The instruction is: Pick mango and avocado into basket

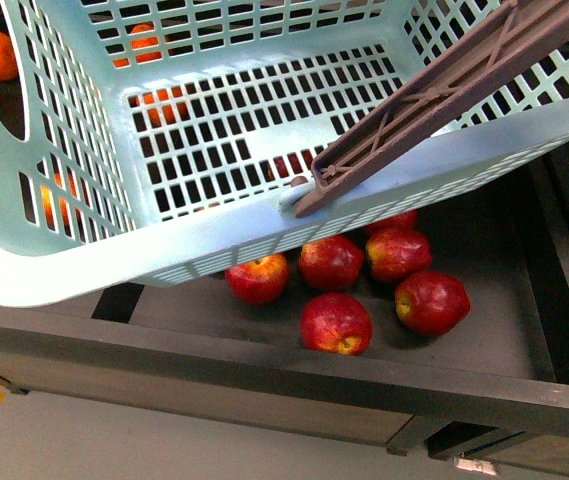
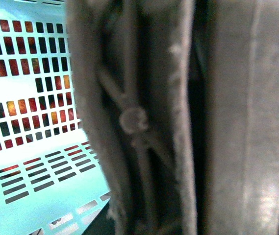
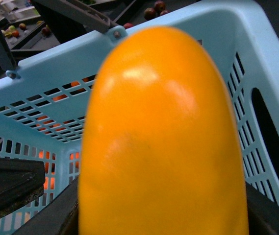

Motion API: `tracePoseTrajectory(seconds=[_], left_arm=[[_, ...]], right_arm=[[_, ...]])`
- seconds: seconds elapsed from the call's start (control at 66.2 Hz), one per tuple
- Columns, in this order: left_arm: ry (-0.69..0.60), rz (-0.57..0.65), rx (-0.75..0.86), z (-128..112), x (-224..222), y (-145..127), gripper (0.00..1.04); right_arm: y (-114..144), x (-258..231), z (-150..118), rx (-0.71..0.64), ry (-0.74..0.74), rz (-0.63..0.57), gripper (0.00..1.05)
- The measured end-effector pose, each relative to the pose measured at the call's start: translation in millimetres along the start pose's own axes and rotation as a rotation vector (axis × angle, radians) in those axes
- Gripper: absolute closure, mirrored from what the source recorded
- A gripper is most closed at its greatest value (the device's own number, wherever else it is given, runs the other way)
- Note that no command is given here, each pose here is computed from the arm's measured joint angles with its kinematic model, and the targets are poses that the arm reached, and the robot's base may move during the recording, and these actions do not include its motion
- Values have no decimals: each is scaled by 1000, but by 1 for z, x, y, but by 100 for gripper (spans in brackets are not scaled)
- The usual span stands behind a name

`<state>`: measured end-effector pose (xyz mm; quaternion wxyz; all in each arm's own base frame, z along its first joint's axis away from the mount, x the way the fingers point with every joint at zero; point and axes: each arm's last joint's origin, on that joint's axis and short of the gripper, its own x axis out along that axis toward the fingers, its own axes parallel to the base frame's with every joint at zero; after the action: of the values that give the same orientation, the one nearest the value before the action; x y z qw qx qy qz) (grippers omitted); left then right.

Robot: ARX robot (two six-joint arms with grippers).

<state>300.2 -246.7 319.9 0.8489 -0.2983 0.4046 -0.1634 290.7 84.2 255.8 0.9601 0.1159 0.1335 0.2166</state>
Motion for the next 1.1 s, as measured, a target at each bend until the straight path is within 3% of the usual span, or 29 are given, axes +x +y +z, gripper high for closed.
tracePoseTrajectory(seconds=[0.242,0.468,0.514,0.574,0.74,0.936,1.103], left_arm=[[4,-2,2,0,0,0,91],[-2,8,-1,0,1,1,91],[-3,9,0,0,1,1,91],[-1,7,3,0,1,1,91],[12,-3,-10,-1,1,0,91],[5,2,-5,-1,1,1,91],[3,4,-3,0,1,1,91]], right_arm=[[-2,-8,6,7,-31,-54,7],[-24,-56,22,11,-124,-263,9],[-24,-62,24,-37,-193,-331,13],[-25,-74,17,-141,-302,-402,27],[-32,-90,-23,-205,-270,-429,53],[-41,-120,-61,-229,-260,-420,102],[-42,-132,-76,-229,-264,-438,103]])
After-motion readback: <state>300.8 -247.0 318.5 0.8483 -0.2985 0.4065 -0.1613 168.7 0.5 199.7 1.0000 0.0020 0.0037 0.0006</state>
